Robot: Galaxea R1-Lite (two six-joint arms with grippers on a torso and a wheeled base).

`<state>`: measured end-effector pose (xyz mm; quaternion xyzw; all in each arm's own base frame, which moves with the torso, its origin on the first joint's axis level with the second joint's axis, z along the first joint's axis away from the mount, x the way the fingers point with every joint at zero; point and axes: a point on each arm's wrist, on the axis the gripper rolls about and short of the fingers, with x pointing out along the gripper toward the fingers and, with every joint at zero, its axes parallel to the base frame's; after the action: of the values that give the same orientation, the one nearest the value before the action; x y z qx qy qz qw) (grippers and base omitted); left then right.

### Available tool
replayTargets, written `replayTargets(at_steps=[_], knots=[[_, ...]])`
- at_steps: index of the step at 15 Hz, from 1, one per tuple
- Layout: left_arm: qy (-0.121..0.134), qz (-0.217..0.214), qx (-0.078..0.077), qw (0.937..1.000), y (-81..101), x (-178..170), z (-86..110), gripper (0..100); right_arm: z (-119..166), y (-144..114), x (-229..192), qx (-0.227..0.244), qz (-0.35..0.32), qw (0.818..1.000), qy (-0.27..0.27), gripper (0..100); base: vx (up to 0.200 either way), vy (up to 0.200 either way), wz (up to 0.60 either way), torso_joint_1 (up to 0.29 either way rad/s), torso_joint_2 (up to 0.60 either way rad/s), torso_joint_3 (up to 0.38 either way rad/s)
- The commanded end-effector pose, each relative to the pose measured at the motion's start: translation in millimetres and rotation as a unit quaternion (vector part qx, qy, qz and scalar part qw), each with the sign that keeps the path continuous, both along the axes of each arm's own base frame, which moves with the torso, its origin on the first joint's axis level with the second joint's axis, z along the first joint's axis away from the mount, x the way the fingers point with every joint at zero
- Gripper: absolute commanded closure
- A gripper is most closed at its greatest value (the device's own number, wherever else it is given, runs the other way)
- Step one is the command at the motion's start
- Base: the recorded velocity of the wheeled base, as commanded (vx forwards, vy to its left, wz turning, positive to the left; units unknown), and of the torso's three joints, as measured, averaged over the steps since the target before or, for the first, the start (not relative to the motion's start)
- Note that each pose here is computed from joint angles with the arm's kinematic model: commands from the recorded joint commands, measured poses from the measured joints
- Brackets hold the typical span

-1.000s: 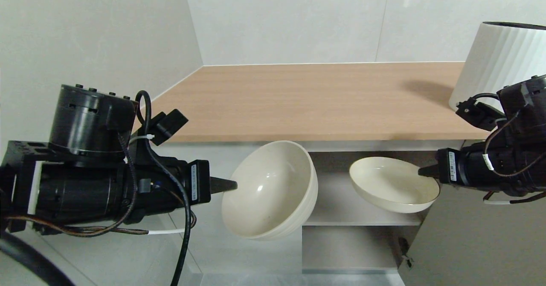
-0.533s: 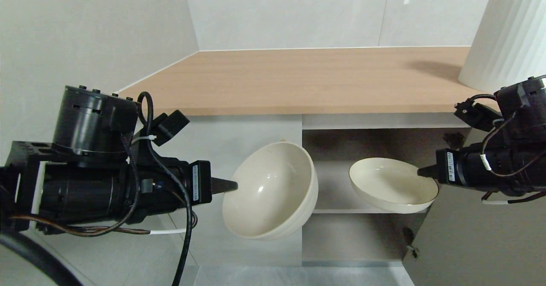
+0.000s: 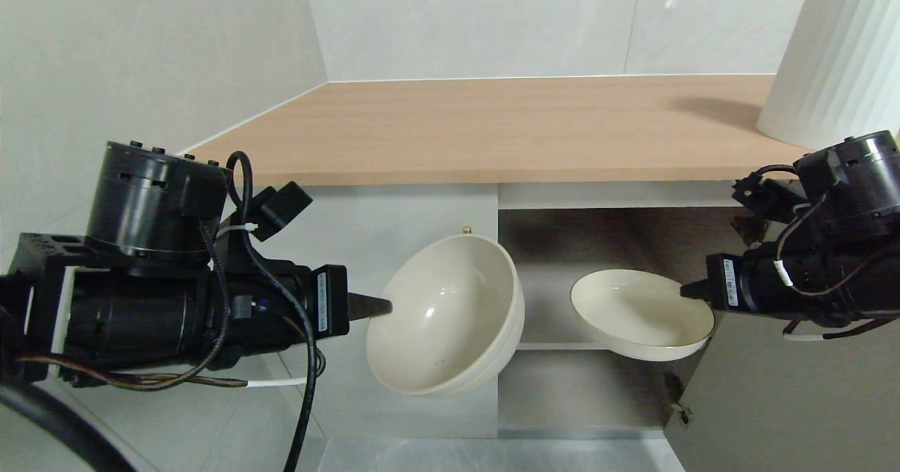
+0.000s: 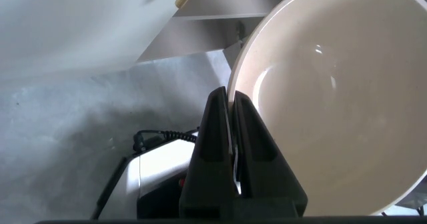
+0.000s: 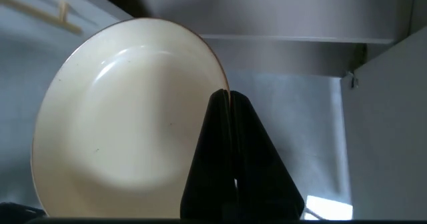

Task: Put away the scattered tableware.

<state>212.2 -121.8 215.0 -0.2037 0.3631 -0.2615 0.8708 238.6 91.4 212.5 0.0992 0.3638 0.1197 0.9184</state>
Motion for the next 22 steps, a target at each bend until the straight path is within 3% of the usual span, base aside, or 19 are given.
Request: replayTargets(at_steps=[1, 5, 9, 12, 22], knots=[[0.001, 0.0, 0.0, 1.0, -0.4, 0.9, -0.5, 100, -23.1, 7.8, 18.3, -0.017, 0.005, 0.999, 0.036, 100, 0.0, 0.0, 0.0, 0.0, 0.0, 0.0], [0.006, 0.0, 0.004, 1.0, -2.0, 3.0, -3.6, 100, -97.9, 25.3, 71.7, -0.028, -0.034, 0.997, 0.059, 100, 0.0, 0.0, 0.0, 0.0, 0.0, 0.0], [0.008, 0.0, 0.005, 1.0, -2.4, 3.8, -4.7, 100, -172.4, 30.5, 113.3, -0.042, -0.095, 0.994, 0.031, 100, 0.0, 0.0, 0.0, 0.0, 0.0, 0.0], [0.01, 0.001, 0.006, 0.9999, -2.7, 4.4, -5.5, 100, -204.2, 30.7, 132.1, -0.042, -0.125, 0.991, -0.016, 100, 0.0, 0.0, 0.0, 0.0, 0.0, 0.0], [0.013, -0.005, 0.009, 0.9999, -6.3, 4.6, -7.8, 100, -224.2, 22.5, 161.4, -0.066, -0.188, 0.979, -0.05, 100, 0.0, 0.0, 0.0, 0.0, 0.0, 0.0]])
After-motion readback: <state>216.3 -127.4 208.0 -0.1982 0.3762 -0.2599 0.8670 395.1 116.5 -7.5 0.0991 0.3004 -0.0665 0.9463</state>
